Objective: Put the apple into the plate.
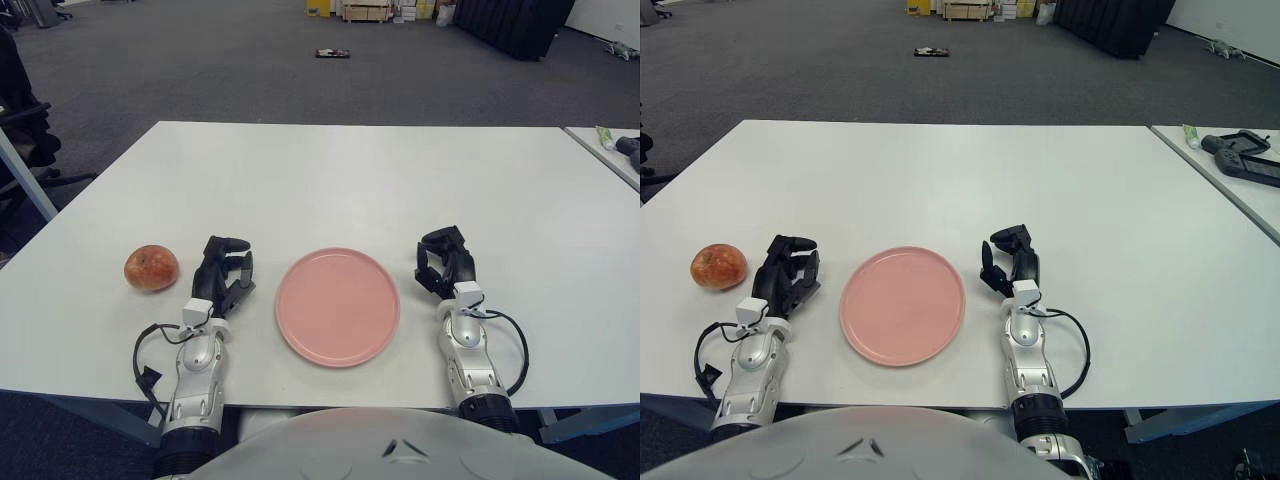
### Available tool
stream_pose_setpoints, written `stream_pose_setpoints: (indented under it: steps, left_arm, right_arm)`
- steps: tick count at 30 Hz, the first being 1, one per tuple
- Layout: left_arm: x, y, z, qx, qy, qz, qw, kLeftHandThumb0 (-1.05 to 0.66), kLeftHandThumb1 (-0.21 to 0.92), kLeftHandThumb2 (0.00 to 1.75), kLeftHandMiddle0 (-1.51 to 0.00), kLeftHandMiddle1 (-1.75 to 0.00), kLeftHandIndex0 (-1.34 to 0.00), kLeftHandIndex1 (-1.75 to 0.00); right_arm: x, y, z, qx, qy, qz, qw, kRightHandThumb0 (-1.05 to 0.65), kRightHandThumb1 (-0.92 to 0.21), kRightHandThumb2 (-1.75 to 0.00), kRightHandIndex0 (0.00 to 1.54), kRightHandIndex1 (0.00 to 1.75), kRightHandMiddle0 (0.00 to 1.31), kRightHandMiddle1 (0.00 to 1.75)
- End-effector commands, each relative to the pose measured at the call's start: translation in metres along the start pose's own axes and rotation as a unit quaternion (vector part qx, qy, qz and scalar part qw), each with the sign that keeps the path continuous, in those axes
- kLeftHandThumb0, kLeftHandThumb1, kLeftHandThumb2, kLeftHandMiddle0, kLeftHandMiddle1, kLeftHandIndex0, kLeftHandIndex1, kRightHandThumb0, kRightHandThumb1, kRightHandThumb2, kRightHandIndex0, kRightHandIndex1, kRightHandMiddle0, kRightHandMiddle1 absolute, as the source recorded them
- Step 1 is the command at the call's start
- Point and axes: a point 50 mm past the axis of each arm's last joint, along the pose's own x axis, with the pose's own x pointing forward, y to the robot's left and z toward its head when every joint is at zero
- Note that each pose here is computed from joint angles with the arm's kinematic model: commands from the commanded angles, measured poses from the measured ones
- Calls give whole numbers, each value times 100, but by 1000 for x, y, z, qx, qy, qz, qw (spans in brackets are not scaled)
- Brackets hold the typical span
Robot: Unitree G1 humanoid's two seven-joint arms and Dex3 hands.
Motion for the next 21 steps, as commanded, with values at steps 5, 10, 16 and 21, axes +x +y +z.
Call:
stream_pose_setpoints:
  steps: [5,10,16,21]
  left_arm:
    - [-8,-2,3,75,-56,90,992,-37,75,76,-56,-175,-30,-175]
    - [-13,-2,11,177,-140,138,964,-38,73,80,-50,-175,-31,-175]
    - [-11,-4,28,268,-288,199,898,-36,87,61,-33,-157,-22,-175]
    - [-12,6,29,322,-323,264,850,-69,84,75,-14,-128,-5,-136]
  right_arm:
    - [-10,-4,-17,-16,47,-3,999,-38,-70,-83,59,128,32,175]
    - [-10,-5,-18,-16,48,-3,999,-38,-70,-83,58,128,32,175]
    - [-11,-5,-18,-15,53,-3,998,-38,-71,-82,58,128,32,175]
    - [-11,-5,-18,-15,52,-3,999,-37,-71,-82,59,128,32,175]
